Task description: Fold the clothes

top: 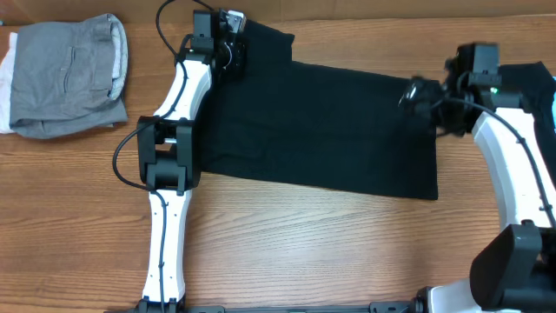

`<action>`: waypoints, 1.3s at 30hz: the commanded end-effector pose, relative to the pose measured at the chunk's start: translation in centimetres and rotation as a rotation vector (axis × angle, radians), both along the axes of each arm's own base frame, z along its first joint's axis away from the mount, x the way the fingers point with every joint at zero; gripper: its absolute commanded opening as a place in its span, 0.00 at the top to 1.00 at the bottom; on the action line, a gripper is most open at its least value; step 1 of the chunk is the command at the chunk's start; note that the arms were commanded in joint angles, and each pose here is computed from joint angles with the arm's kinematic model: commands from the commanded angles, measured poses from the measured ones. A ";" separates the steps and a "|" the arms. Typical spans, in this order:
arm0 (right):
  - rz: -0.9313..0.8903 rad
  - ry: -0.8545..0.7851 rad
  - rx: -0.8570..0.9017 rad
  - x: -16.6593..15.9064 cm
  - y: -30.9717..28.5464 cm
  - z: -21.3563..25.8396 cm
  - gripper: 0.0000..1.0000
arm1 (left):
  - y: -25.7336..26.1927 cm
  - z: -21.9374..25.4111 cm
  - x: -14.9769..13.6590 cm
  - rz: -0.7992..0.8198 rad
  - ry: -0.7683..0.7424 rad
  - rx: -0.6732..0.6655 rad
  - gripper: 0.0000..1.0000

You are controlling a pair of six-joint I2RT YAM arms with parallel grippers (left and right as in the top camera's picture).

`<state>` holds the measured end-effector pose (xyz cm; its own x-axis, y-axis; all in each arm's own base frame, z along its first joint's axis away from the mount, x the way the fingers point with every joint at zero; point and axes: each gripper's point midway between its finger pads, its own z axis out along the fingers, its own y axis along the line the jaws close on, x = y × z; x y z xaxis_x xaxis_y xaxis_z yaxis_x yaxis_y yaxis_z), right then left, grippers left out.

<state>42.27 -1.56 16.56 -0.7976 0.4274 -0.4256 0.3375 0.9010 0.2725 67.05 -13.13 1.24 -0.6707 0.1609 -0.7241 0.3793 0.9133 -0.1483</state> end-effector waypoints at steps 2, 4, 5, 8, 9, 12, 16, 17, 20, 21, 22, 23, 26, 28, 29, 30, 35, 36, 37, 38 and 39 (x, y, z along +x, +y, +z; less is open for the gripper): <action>0.015 -0.085 -0.166 4.2 -2.9 2.6 0.00 | -0.5 -1.3 -0.6 -0.025 0.040 -0.027 0.96; 0.038 -0.069 -0.196 5.8 -3.7 1.6 0.00 | -0.5 -1.6 -0.9 -0.025 0.058 -0.025 0.96; 0.038 -0.053 -0.205 6.4 -4.1 0.9 0.00 | -0.5 -1.8 -1.1 -0.026 0.069 -0.023 0.96; 0.032 0.008 -0.216 8.1 -5.7 -2.3 0.00 | -0.4 -2.3 -1.8 -0.025 0.106 -0.020 0.96; 0.026 0.027 -0.214 8.4 -6.2 -3.5 0.00 | -0.4 -2.5 -2.0 -0.022 0.118 -0.021 0.96; 0.006 0.077 -0.204 9.0 -7.5 -6.9 0.00 | -0.4 -2.8 -2.4 -0.012 0.146 -0.027 0.96; -0.011 0.117 -0.197 9.3 -8.8 -10.4 0.00 | -0.3 -3.1 -2.7 -0.011 0.165 -0.024 0.96; -0.014 0.120 -0.195 9.4 -9.0 -10.9 0.00 | -0.3 -3.2 -2.8 -0.011 0.169 -0.023 0.96; 0.033 0.106 -0.177 10.3 -8.6 -12.5 0.00 | -0.3 -3.3 -3.0 -0.011 0.177 -0.023 0.96; 0.045 0.097 -0.172 10.7 -8.4 -12.9 0.00 | -0.3 -3.3 -3.0 -0.011 0.178 -0.022 0.96; 0.045 0.088 -0.172 11.0 -8.5 -13.2 0.00 | -0.3 -3.3 -3.0 -0.011 0.181 -0.022 0.96; 0.046 0.080 -0.172 11.3 -8.4 -13.4 0.00 | -0.3 -3.4 -3.1 -0.011 0.185 -0.022 0.96; 0.054 0.056 -0.169 12.1 -7.9 -14.1 0.00 | -0.2 -3.5 -3.3 -0.011 0.195 -0.020 0.96; 0.058 0.045 -0.172 12.5 -7.7 -14.4 0.00 | -0.2 -3.6 -3.3 -0.011 0.196 -0.020 0.96; 0.059 0.042 -0.173 12.7 -7.7 -14.6 0.00 | -0.2 -3.6 -3.3 -0.011 0.196 -0.020 0.96; 0.058 0.039 -0.174 12.8 -7.7 -14.8 0.00 | -0.2 -3.5 -3.3 -0.011 0.195 -0.020 0.96; 0.055 0.036 -0.172 13.1 -7.8 -15.5 0.07 | -0.2 -3.6 -3.3 -0.011 0.196 -0.020 0.96; 0.055 0.035 -0.172 13.1 -7.8 -15.6 0.10 | -0.2 -3.6 -3.3 -0.011 0.196 -0.020 0.96; 0.055 0.037 -0.172 13.1 -7.8 -15.8 0.16 | -0.2 -3.5 -3.3 -0.011 0.195 -0.020 0.96; 0.055 0.039 -0.171 13.2 -7.8 -16.1 0.20 | -0.2 -3.5 -3.3 -0.011 0.196 -0.020 0.96; 0.055 0.042 -0.171 13.1 -7.8 -16.3 0.21 | -0.2 -3.5 -3.3 -0.011 0.196 -0.020 0.96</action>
